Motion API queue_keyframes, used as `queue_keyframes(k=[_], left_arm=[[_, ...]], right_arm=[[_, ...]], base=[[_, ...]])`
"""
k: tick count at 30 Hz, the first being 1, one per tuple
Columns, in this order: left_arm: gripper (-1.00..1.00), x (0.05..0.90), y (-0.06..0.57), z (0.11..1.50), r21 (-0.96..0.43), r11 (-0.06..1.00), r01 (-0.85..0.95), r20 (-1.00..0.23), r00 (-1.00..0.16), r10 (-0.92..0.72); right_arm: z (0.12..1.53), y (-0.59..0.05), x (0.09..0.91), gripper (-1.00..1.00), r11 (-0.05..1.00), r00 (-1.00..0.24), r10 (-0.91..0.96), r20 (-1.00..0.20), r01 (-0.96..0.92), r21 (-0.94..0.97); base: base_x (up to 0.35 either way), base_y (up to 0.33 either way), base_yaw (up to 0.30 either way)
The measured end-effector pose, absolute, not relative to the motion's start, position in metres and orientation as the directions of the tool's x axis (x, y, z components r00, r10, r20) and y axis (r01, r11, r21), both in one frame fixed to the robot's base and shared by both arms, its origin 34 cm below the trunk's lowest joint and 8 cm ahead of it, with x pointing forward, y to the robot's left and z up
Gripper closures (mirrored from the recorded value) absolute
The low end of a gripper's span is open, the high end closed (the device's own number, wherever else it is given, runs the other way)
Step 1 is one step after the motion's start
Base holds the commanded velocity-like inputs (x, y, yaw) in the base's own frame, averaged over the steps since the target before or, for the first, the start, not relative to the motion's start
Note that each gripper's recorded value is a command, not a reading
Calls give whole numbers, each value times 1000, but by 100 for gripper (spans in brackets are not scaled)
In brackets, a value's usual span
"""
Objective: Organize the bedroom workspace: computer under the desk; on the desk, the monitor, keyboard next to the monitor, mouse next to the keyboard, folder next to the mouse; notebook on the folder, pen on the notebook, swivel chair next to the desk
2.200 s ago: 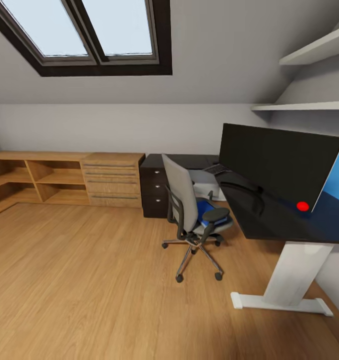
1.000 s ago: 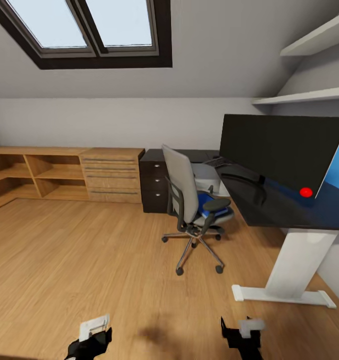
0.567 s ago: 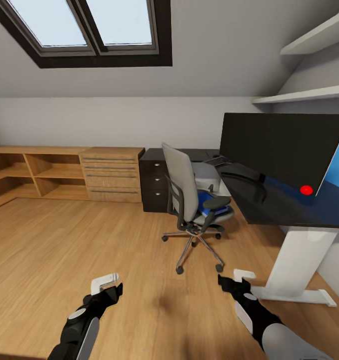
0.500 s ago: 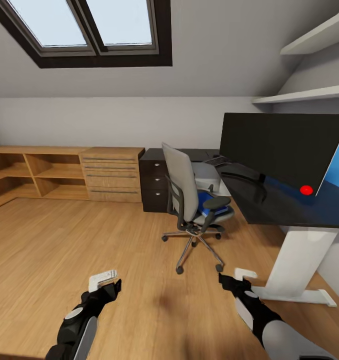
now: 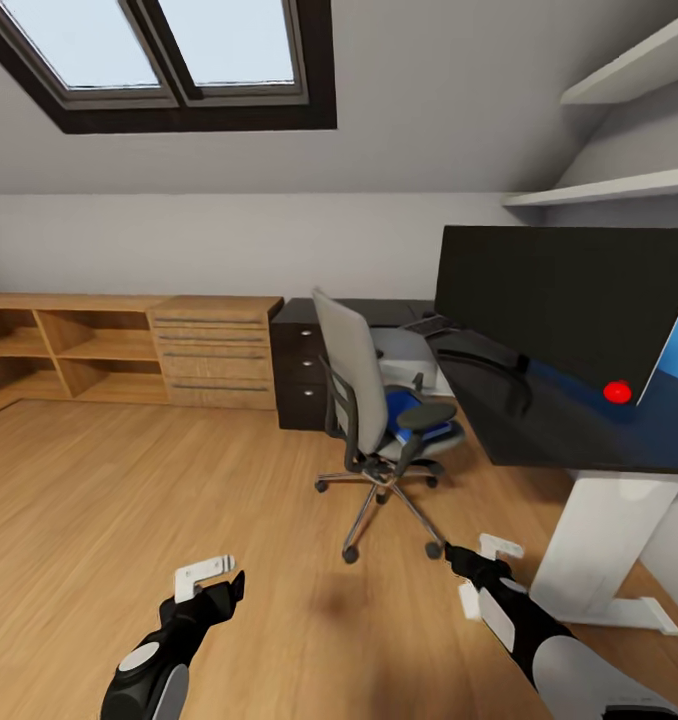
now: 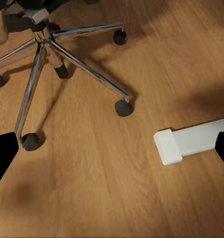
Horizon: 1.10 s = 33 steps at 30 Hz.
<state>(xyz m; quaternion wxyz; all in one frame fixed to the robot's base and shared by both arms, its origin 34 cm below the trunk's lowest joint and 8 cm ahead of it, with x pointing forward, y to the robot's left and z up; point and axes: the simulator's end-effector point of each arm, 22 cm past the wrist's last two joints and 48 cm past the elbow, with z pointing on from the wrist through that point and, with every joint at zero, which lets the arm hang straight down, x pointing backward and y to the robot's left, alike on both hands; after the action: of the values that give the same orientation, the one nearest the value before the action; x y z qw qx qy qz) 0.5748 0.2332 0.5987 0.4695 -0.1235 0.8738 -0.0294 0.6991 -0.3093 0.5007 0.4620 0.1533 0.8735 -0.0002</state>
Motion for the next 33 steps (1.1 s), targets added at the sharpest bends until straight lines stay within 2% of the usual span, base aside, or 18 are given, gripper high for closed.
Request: queue_keyframes(k=[2,5,15,22,33], left_arm=[[-100,575,234,598,-167,967,-190,-812,-529,-244],[-100,575,235,599,-168,967,-191,-813,-529,-245],[-100,574,237,598,-167,967,-195,-812,-529,-247],[-100,574,239,598,-163,966,-198,-812,-529,-246],[-100,574,239,595,-166,966,-197,-813,-527,-248]], right_arm=[[519,-316,709,-100,952,-431,253,-866,271,143],[523,-318,710,-100,951,-415,251,-875,272,144],[524,-318,711,-100,952,-407,249,-879,272,143],[524,-318,711,-100,951,-407,249,-879,272,144],[520,-319,711,-100,951,-407,249,-879,273,143]], base=[[270,-95,0],[279,-39,0],[303,-6,0],[190,0,0],[41,0,0]])
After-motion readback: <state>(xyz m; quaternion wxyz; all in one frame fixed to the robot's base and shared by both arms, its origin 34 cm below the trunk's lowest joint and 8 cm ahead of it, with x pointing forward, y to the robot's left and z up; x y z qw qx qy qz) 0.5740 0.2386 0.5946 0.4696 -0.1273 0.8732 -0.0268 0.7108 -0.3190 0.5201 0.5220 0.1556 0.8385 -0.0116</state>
